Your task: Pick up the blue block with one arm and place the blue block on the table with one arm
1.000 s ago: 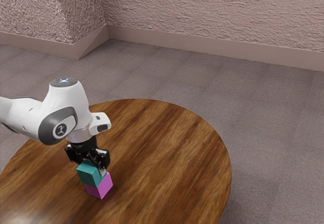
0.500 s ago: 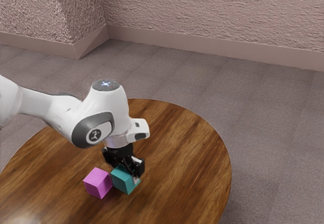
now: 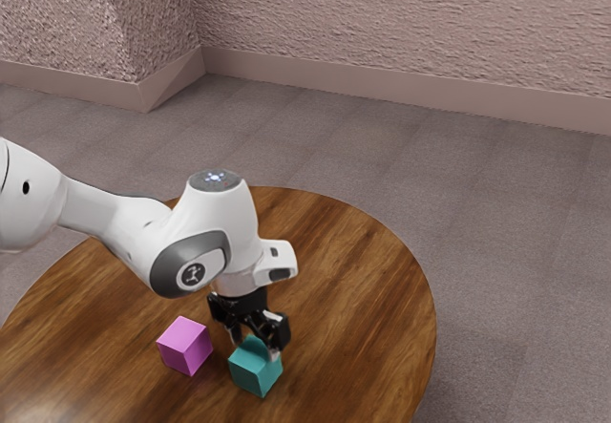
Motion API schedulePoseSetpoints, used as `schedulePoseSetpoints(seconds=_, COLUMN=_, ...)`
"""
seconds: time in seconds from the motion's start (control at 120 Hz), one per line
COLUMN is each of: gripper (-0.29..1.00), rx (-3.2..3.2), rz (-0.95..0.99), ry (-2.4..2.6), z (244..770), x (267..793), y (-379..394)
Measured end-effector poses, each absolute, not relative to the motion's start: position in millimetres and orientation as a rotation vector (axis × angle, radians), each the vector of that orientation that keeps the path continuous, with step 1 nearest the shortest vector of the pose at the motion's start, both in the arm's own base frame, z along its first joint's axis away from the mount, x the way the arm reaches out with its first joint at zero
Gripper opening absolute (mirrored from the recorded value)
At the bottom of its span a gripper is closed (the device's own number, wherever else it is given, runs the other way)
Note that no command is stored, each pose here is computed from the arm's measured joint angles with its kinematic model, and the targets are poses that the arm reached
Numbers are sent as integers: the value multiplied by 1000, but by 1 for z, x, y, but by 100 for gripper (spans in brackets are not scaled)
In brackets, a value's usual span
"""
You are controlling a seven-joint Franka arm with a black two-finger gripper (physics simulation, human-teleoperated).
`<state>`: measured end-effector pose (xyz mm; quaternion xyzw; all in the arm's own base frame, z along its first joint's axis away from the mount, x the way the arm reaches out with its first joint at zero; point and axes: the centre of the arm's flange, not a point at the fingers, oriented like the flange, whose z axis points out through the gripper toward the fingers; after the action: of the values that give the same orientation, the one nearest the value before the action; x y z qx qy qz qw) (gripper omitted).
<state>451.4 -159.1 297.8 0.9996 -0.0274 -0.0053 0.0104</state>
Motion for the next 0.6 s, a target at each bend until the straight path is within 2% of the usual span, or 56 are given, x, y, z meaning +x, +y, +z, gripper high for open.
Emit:
schedulePoseSetpoints(seconds=0.117, gripper=64, rx=3103, rz=70, ry=-76, z=331, x=476, y=-164)
schedulePoseSetpoints(seconds=0.233, gripper=67, rx=3045, rz=247, ry=-75, z=444, x=540, y=-184)
schedulePoseSetpoints(seconds=0.342, gripper=68, rx=3010, rz=257, ry=-28, z=517, x=570, y=-176)
schedulePoseSetpoints(seconds=0.4, gripper=69, rx=3012, rz=220, ry=79, z=543, x=582, y=-129)
schedulePoseSetpoints(seconds=0.475, gripper=69, rx=3009, rz=171, ry=300, z=566, x=587, y=-32)
schedulePoseSetpoints(seconds=0.6, gripper=70, rx=2961, rz=95, ry=667, z=586, x=557, y=131)
